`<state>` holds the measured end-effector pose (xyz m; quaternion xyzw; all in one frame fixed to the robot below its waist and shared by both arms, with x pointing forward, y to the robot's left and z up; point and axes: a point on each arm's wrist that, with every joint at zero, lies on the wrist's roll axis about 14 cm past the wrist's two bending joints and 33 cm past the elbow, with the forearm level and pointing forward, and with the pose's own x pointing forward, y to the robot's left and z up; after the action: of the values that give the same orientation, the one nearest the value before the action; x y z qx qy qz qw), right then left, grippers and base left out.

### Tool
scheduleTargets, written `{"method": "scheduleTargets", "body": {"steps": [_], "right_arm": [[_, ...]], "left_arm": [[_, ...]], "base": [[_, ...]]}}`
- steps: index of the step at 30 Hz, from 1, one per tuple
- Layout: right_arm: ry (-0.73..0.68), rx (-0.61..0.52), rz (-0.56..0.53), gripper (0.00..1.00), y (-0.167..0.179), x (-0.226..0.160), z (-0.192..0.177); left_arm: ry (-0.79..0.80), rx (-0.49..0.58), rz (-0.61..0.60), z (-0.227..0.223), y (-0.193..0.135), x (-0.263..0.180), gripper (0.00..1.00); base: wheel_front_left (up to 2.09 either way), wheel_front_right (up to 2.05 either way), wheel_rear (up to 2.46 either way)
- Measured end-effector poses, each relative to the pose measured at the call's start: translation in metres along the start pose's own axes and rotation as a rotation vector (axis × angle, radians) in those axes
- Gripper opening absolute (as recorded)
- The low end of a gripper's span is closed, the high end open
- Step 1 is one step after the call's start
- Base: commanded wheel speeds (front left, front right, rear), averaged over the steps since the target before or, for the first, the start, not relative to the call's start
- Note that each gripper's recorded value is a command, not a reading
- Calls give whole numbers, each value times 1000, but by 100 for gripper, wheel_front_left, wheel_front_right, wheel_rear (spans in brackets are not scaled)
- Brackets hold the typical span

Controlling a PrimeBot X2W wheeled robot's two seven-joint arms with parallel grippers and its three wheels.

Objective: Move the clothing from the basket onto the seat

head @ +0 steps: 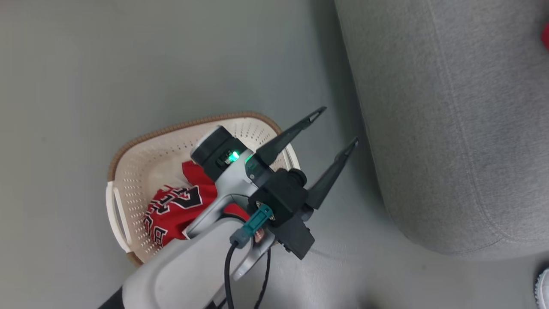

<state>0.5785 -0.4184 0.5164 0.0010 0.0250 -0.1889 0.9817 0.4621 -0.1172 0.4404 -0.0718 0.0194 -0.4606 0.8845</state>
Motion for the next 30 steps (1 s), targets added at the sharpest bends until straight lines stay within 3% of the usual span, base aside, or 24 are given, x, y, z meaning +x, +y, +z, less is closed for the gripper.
{"method": "scheduleTargets", "body": {"steps": [3,8,9,10,11,12,18,30], "right_arm": [[11,-7,11,0,11,12,-14],[126,-29,37,0,34,13,-73],[145,-38,33,5,32,11,-82],[160,-47,29,42,31,10,-88],[168,-51,26,65,30,9,-92],[187,-69,34,100,32,6,-99],[194,-82,107,100,51,-7,-103],[200,-124,190,100,56,-55,-95]], "left_arm": [[22,4,2,-15,10,2,100],[59,-28,-3,-42,13,6,100],[65,-36,-6,-46,11,7,100],[70,-41,-7,-48,11,7,100],[72,-44,-7,-49,10,7,100],[76,-37,-4,-49,11,5,100],[58,-16,7,-40,11,4,100],[50,-32,43,-18,-2,-7,100]], "base": [[0,0,0],[0,0,0],[0,0,0],[0,0,0],[0,0,0],[0,0,0],[0,0,0],[0,0,0]]}}
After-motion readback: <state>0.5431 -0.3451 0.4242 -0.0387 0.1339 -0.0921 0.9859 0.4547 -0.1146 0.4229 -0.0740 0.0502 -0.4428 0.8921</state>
